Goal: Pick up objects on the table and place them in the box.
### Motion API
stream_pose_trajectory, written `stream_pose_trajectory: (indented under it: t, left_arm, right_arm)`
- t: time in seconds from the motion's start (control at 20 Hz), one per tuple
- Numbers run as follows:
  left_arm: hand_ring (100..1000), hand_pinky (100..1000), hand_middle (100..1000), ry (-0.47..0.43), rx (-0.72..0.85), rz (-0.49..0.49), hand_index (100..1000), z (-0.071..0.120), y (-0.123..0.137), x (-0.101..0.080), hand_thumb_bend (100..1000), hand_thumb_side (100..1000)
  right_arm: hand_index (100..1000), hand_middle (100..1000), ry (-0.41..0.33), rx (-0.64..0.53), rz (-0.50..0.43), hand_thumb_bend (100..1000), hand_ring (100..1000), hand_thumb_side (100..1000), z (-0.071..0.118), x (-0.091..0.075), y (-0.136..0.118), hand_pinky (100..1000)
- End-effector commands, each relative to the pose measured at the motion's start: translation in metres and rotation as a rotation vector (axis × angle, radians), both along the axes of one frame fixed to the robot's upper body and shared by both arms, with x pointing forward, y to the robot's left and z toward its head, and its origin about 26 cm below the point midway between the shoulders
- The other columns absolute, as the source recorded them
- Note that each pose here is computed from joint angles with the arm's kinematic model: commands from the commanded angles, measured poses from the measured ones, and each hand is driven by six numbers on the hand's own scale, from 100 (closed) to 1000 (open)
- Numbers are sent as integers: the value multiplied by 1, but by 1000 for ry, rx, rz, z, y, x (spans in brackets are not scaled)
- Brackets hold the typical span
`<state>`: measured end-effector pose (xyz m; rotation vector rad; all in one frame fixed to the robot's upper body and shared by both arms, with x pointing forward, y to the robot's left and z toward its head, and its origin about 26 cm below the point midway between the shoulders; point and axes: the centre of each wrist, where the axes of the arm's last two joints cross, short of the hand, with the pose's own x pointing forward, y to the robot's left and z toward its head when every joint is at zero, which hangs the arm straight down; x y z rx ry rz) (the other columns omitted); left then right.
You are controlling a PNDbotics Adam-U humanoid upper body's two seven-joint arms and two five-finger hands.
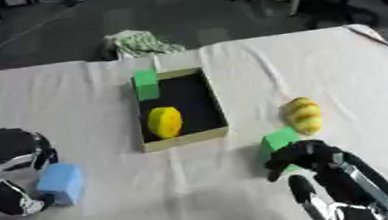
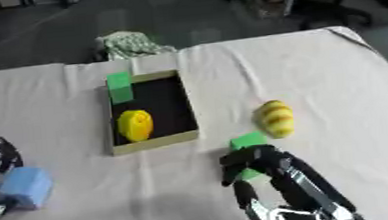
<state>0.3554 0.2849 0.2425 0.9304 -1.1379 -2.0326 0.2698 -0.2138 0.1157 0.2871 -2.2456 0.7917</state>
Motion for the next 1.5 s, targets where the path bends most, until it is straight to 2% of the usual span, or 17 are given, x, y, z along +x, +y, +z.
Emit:
stream_pose_trajectory:
  t: [0.05, 0.2, 0.35, 0.5, 0.7, 0.95, 1.15, 1.5]
  left_arm:
    - [562, 733, 515, -70, -22, -20, 680, 30, -5, -6, 250, 355]
    - [569, 734, 522, -139, -84, -20, 688, 44, -16, 0, 220, 337]
    - [578, 735, 526, -203, -145, -10, 697, 54, -32, 19, 174, 309]
    - [586, 738, 531, -249, -216, -4, 706, 55, -50, 39, 132, 292]
    - [596, 741, 538, -262, -271, 20, 715, 44, -67, 65, 100, 277]
    - [610, 745, 557, -232, -304, 34, 733, 25, -80, 85, 100, 276]
    - [612, 746, 559, -215, -316, 46, 739, 9, -88, 95, 100, 273]
    - [610, 746, 556, -255, -391, 129, 757, -6, -94, 103, 100, 265]
  right_arm:
    - [765, 550, -23, -12, 1, 100, 581, 403, 7, -1, -2, 723]
    - [765, 550, -17, -12, 4, 100, 581, 402, 6, -2, -2, 723]
    - [765, 549, -12, -9, 4, 100, 580, 400, 5, -2, -1, 723]
    - [764, 549, -8, -6, 8, 100, 580, 400, 4, -3, -1, 723]
    - [764, 548, -5, -2, 19, 100, 580, 399, 4, -3, 1, 723]
    - [764, 548, -1, 1, 30, 100, 580, 399, 4, -3, 3, 722]
    - [764, 547, 0, 2, 38, 100, 580, 397, 4, -3, 4, 722]
    - [764, 546, 0, 3, 49, 100, 579, 395, 5, -3, 6, 722]
